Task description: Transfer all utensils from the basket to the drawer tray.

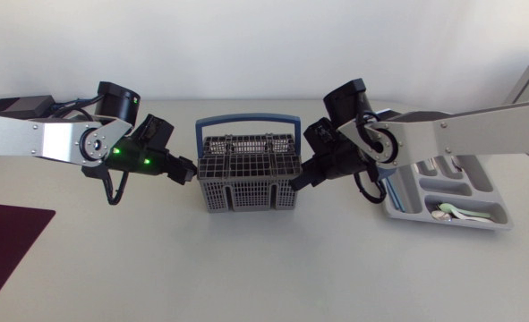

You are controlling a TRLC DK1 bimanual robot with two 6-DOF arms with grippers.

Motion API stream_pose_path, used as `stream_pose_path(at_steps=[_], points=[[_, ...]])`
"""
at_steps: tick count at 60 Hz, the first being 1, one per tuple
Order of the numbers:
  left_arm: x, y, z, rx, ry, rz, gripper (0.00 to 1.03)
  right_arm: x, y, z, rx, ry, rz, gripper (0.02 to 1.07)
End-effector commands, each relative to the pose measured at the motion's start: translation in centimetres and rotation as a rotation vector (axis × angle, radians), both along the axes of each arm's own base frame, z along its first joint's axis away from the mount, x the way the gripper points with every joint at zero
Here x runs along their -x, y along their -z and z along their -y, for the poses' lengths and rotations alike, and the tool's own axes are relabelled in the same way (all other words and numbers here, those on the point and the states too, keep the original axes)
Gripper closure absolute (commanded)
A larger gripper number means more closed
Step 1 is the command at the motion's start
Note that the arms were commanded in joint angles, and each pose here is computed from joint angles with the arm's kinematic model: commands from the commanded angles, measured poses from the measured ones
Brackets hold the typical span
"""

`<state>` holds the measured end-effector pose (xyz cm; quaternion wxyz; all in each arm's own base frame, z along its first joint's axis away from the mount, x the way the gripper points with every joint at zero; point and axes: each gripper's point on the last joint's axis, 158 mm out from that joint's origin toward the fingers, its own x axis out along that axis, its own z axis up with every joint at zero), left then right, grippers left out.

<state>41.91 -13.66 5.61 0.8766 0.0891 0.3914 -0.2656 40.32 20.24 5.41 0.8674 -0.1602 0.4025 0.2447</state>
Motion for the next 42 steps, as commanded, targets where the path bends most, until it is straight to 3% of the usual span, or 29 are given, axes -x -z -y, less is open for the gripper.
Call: stream_pose_path(at_steps=[1,9,22,42], points=[[0.6,-0.8,0.8,0.03,0.047,0.019,0.29,0.6,-0.5,-1.0,-0.026,-0.028,0.014,0.89],[0.4,-1.6,-0.2,0.032,0.025,0.039,0.16,0.4,-0.8,0.2,-0.024,-0.006,0.02,0.73],[0.3,-2.9,-1.5,0.035,-0.005,0.069,0.06,1.1,-0.5,0.4,-0.017,-0.016,0.016,0.73],[1.3,-5.0,-3.6,0.039,-0.051,0.123,0.05,1.5,-0.9,1.4,0.012,0.001,0.038,0.72]])
